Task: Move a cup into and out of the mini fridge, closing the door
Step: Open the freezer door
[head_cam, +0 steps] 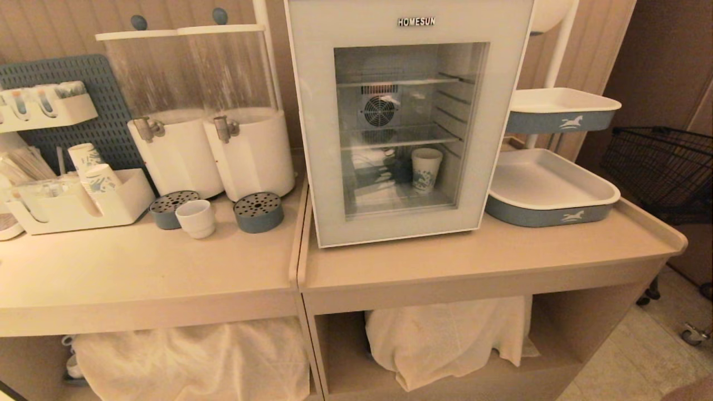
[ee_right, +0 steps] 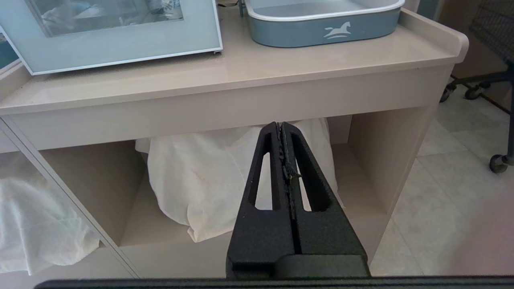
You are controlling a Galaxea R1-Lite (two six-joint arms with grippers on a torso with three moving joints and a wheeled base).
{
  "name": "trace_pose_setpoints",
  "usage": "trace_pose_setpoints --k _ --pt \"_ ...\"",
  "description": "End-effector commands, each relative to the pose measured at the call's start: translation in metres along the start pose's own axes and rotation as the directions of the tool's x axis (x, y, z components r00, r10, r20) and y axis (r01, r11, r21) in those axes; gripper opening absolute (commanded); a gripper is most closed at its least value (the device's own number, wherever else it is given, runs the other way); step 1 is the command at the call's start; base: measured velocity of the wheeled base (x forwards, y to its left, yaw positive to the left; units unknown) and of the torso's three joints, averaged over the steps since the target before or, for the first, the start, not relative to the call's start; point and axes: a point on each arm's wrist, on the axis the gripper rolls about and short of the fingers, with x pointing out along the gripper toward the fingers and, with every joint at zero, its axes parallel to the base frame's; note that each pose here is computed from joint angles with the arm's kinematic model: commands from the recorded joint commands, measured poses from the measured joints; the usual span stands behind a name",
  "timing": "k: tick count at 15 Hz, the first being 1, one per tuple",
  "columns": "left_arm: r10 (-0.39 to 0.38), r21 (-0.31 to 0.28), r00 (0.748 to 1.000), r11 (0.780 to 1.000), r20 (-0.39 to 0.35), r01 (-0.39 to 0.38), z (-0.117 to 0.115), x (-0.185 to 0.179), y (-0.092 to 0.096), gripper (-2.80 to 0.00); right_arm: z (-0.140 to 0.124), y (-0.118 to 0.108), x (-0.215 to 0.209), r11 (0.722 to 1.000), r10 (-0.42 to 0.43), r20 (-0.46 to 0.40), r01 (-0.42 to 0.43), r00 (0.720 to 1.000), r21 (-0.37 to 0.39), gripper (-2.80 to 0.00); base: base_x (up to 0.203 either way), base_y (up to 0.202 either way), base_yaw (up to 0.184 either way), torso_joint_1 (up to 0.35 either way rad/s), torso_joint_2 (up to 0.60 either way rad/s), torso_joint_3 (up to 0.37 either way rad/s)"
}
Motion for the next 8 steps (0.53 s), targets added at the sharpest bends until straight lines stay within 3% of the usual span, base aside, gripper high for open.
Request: trace_pose_setpoints --k 1,8 --pt "0.001 -0.001 1.000 1.000 0.000 -0.001 -0.0001 0.0000 0.0000 -2.80 0.0000 0.0000 0.0000 1.000 0.001 0.000 -0.001 1.000 0.000 -2.80 0.000 0.000 0.000 0.000 0.00 0.000" --pt "0.000 -0.001 1.000 1.000 -0.001 0.000 0.0001 0.0001 0.0000 -2.80 0.0000 0.0000 0.0000 1.000 0.001 0.000 -0.001 1.000 0.000 -2.80 0.000 0.000 0.000 0.000 0.00 0.000"
